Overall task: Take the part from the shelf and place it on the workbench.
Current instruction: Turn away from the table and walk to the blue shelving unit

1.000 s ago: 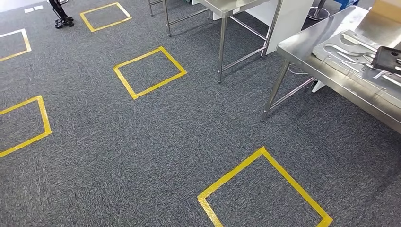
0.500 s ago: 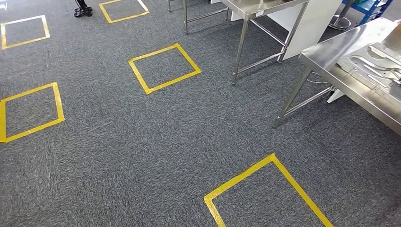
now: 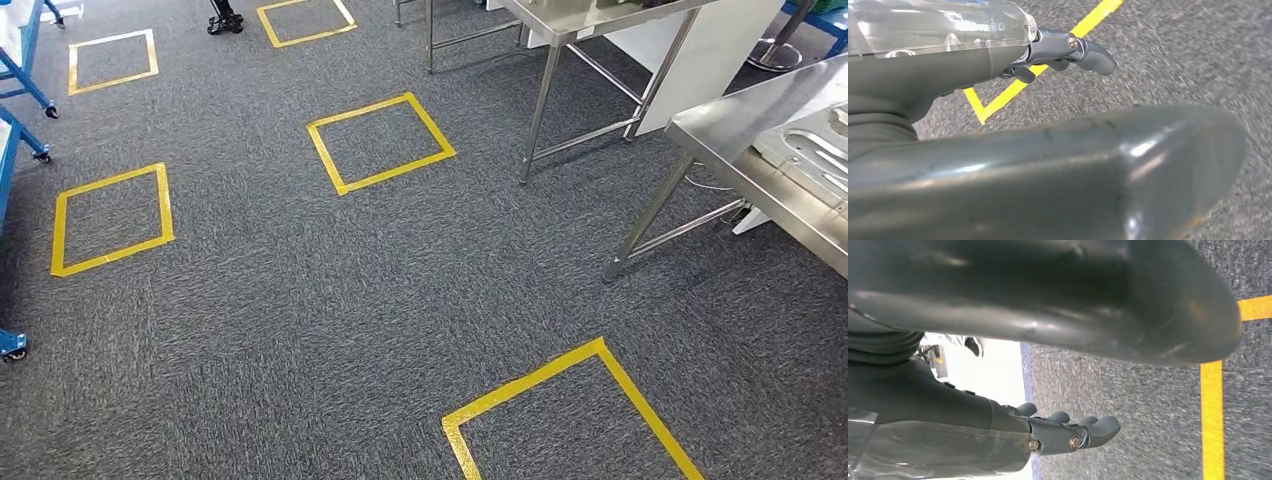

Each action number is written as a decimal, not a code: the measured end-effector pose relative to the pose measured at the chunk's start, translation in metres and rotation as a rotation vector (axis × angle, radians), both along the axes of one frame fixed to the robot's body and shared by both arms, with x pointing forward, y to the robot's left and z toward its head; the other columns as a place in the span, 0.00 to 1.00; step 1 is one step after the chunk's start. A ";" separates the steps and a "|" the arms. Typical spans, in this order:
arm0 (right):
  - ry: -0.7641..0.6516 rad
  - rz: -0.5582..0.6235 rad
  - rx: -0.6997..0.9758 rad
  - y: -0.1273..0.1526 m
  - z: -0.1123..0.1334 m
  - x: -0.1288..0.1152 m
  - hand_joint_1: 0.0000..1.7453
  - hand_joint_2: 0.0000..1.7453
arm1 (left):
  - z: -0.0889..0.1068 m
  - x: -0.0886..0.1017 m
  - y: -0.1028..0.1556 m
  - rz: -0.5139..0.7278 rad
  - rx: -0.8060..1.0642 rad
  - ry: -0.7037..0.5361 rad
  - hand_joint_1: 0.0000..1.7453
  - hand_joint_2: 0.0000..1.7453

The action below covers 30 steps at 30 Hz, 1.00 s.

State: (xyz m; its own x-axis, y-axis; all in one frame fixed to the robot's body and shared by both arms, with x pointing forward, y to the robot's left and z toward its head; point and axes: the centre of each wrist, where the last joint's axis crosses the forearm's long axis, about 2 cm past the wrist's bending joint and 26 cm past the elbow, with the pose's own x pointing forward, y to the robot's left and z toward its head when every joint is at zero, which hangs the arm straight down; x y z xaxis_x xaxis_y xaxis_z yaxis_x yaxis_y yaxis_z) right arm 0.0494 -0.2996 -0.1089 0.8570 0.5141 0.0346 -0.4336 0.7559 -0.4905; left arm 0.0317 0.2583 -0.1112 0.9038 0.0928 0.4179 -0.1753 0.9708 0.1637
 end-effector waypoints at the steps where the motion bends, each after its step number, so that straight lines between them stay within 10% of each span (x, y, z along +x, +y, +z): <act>1: 0.001 0.001 -0.001 0.000 0.000 0.000 0.00 0.00 | 0.000 0.000 0.000 0.002 0.001 0.000 0.00 0.00; 30: 0.017 0.019 -0.011 0.002 0.000 -0.002 0.00 0.00 | 0.000 -0.001 -0.002 0.009 0.003 0.031 0.00 0.00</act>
State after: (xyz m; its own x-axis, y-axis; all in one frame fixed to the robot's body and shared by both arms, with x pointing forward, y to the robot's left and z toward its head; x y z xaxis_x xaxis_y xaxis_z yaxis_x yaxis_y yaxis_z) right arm 0.0477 -0.2973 -0.1091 0.8474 0.5307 0.0147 -0.4564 0.7422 -0.4908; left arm 0.0311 0.2558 -0.1110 0.9153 0.0996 0.3902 -0.1787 0.9688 0.1717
